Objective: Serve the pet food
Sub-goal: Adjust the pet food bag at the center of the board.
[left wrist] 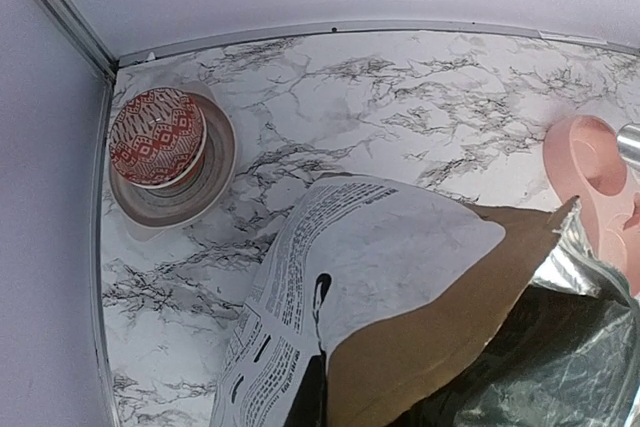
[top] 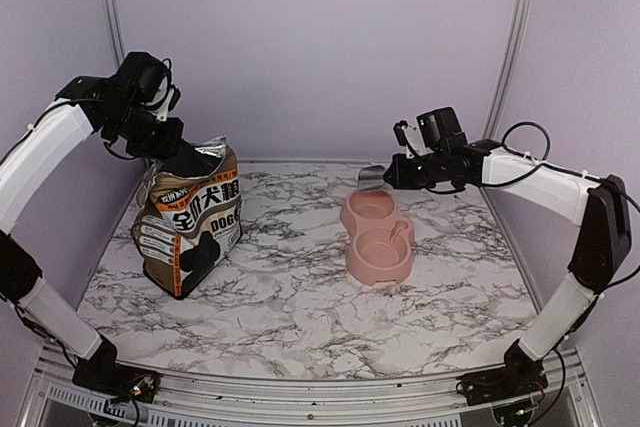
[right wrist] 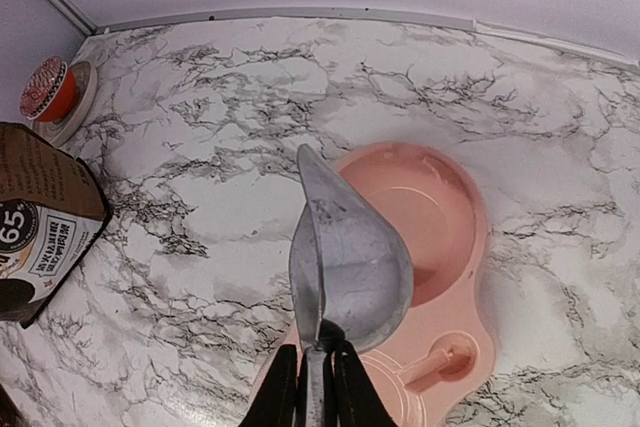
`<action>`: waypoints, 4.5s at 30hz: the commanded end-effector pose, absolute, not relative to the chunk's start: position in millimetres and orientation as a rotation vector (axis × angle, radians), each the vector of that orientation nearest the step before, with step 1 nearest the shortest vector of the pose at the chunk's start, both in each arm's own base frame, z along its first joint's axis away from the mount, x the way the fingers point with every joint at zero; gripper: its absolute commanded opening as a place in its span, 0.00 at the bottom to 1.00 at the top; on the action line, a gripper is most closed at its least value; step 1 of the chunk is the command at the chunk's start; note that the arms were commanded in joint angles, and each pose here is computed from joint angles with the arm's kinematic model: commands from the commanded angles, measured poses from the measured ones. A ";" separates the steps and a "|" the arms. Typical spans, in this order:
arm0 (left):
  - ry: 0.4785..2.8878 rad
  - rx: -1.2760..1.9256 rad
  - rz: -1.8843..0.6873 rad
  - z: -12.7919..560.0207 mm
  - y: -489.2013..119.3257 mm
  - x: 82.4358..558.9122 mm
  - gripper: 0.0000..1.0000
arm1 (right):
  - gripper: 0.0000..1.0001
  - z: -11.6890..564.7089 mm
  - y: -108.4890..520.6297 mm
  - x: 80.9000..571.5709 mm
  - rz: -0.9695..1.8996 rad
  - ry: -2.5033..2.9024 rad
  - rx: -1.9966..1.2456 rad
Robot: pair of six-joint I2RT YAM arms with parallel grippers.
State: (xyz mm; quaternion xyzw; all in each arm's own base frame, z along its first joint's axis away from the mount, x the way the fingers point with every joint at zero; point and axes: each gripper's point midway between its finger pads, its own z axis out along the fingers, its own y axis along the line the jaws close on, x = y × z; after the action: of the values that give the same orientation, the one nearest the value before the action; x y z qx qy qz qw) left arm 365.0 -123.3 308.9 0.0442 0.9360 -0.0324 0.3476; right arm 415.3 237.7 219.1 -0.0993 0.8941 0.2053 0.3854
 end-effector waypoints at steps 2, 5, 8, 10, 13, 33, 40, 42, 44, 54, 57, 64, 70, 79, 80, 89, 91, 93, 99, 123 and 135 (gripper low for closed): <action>2.155 0.088 -0.215 378.4 -142.3 377.2 0.00 | 0.00 235.9 240.4 410.1 0.548 2.210 -0.313; 2.154 0.108 -0.187 377.1 -139.7 376.4 0.06 | 0.00 237.1 242.8 407.2 0.571 2.202 -0.327; 2.156 0.144 -0.182 375.4 -141.1 374.5 0.08 | 0.00 236.3 243.8 406.2 0.580 2.204 -0.329; 2.160 0.153 -0.170 373.3 -140.3 375.0 0.08 | 0.00 237.0 244.7 405.7 0.586 2.203 -0.333; 2.170 0.167 -0.162 368.7 -141.4 376.8 0.11 | 0.00 239.0 244.8 404.9 0.590 2.199 -0.336; 2.177 0.785 0.101 332.7 -136.1 359.2 0.63 | 0.00 237.6 250.1 401.3 0.615 2.184 -0.392; 2.214 0.854 0.104 305.8 -146.0 376.5 0.62 | 0.00 229.2 249.8 398.5 0.612 2.194 -0.419; 2.203 0.872 0.113 304.9 -147.9 382.3 0.62 | 0.00 226.4 248.6 397.3 0.609 2.198 -0.421; 2.189 0.881 0.123 305.3 -149.1 389.0 0.60 | 0.00 223.4 247.6 395.9 0.607 2.202 -0.425; 2.189 0.928 0.221 296.8 -142.3 417.4 0.43 | 0.00 218.6 243.7 397.1 0.606 2.212 -0.427; 2.194 0.934 0.247 294.2 -137.9 425.0 0.30 | 0.00 216.1 246.2 397.8 0.615 2.218 -0.433; 2.150 0.882 0.250 314.2 -137.5 439.4 0.00 | 0.00 212.0 250.5 401.1 0.635 2.226 -0.442; 2.068 0.591 0.385 359.4 -115.4 468.0 0.00 | 0.00 213.7 255.7 403.7 0.665 2.223 -0.440; 2.115 0.390 0.337 368.3 -97.0 439.4 0.53 | 0.00 215.1 260.8 403.6 0.696 2.221 -0.450; 2.130 0.383 0.327 365.0 -95.0 432.3 0.55 | 0.00 216.0 260.6 404.0 0.694 2.219 -0.452; 2.219 0.383 0.055 358.8 -107.4 374.2 0.71 | 0.00 219.7 267.5 408.0 0.725 2.210 -0.469; 2.222 0.417 0.032 356.3 -110.0 367.0 0.75 | 0.00 219.7 269.8 407.3 0.741 2.210 -0.472; 2.244 0.433 0.069 346.7 -105.3 365.5 0.77 | 0.00 219.6 271.0 406.7 0.753 2.208 -0.474; 2.321 0.448 0.124 316.8 -99.2 373.5 0.71 | 0.00 219.0 270.2 403.3 0.759 2.212 -0.478; 2.325 0.084 -0.044 323.3 -110.6 421.5 0.16 | 0.00 214.1 264.3 395.5 0.741 2.222 -0.476; 2.400 0.110 0.107 301.6 -85.3 392.3 0.37 | 0.00 219.5 261.9 392.3 0.736 2.211 -0.477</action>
State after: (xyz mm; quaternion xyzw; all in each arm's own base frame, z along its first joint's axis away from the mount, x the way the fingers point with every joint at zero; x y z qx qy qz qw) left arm 404.6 -98.7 299.9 0.0514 0.9300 0.0228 0.3632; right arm 390.6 265.2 192.3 -0.1869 0.8788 0.2804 0.3379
